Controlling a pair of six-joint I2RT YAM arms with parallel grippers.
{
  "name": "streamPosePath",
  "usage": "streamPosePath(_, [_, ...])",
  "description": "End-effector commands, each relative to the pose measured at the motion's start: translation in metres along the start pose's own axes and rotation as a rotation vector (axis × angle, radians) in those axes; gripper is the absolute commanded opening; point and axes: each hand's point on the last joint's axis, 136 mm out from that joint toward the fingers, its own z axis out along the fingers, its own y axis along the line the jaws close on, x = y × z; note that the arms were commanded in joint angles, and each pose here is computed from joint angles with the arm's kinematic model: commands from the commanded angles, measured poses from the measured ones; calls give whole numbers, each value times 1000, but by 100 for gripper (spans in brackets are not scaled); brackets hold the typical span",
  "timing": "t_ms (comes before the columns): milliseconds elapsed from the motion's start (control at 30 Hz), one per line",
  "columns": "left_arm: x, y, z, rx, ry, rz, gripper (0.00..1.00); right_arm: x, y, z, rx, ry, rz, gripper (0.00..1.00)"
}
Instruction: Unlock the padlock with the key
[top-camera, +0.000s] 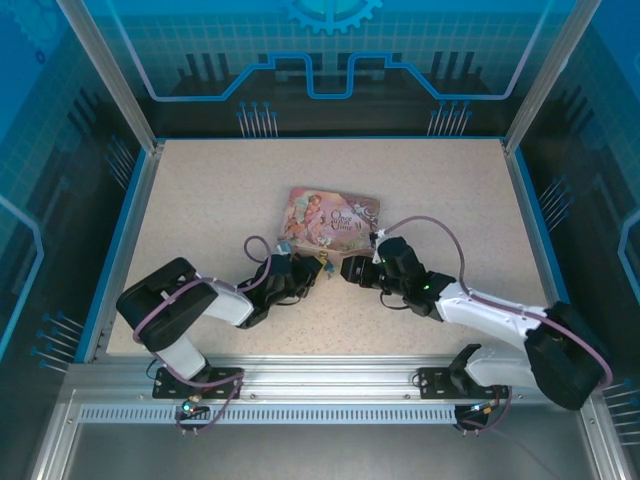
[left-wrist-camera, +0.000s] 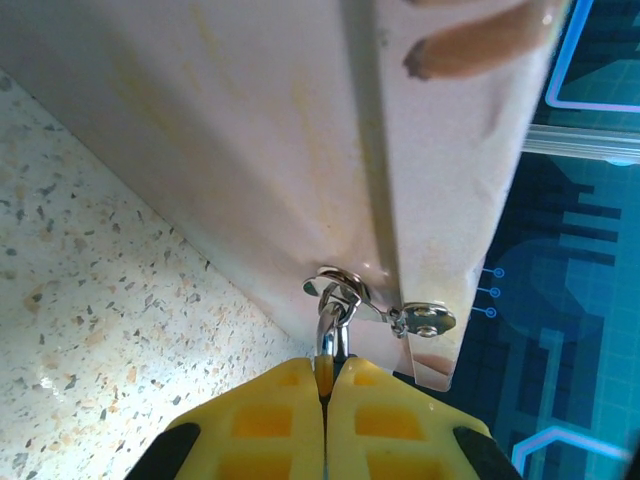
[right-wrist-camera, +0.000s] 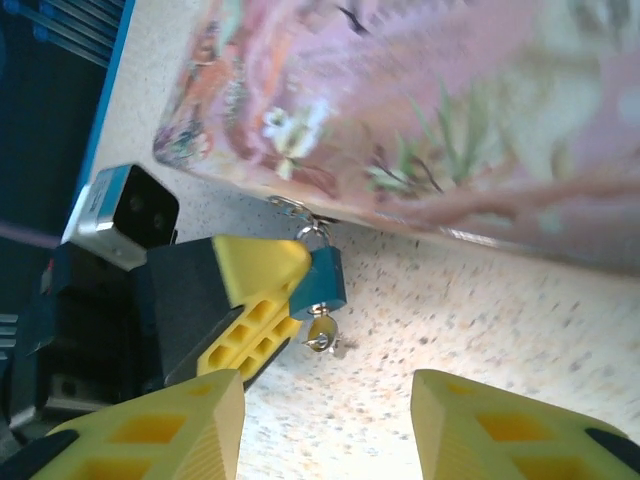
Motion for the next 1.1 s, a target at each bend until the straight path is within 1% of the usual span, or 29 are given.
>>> streamPosePath(0, [2, -24, 1, 44, 1, 22, 0, 7, -17, -17, 166, 56, -461, 46])
streamPosePath(67, [3, -24, 1, 39, 5, 27, 0, 13, -12, -17, 179, 53, -658, 46])
streamPosePath(133, [3, -27, 1, 42, 5, 29, 0, 17, -2, -15, 199, 14, -854, 45])
streamPosePath(200, [3, -29, 1, 45, 7, 34, 0, 21, 8, -13, 217, -74, -1024, 43])
streamPosePath(333, [3, -28, -1, 36, 4, 36, 0, 17, 23, -9, 209, -218, -1185, 43])
streamPosePath(433, [3, -29, -1, 34, 5, 39, 0, 19, 27, -2, 236, -258, -1322, 43])
streamPosePath(467, [3, -30, 0, 36, 7, 40, 0, 21, 29, 2, 234, -253, -1371, 43])
streamPosePath(600, [3, -31, -1, 34, 7, 40, 0, 22, 32, 15, 307, -246, -1526, 43])
streamPosePath(733, [4, -31, 0, 37, 10, 34, 0, 25, 32, 26, 329, -234, -1603, 41])
streamPosePath(767, [4, -31, 0, 38, 10, 32, 0, 25, 33, 29, 329, -230, -1612, 40])
streamPosePath(1067, [5, -30, 1, 45, 20, 18, 0, 22, 34, 43, 305, -213, -1567, 30])
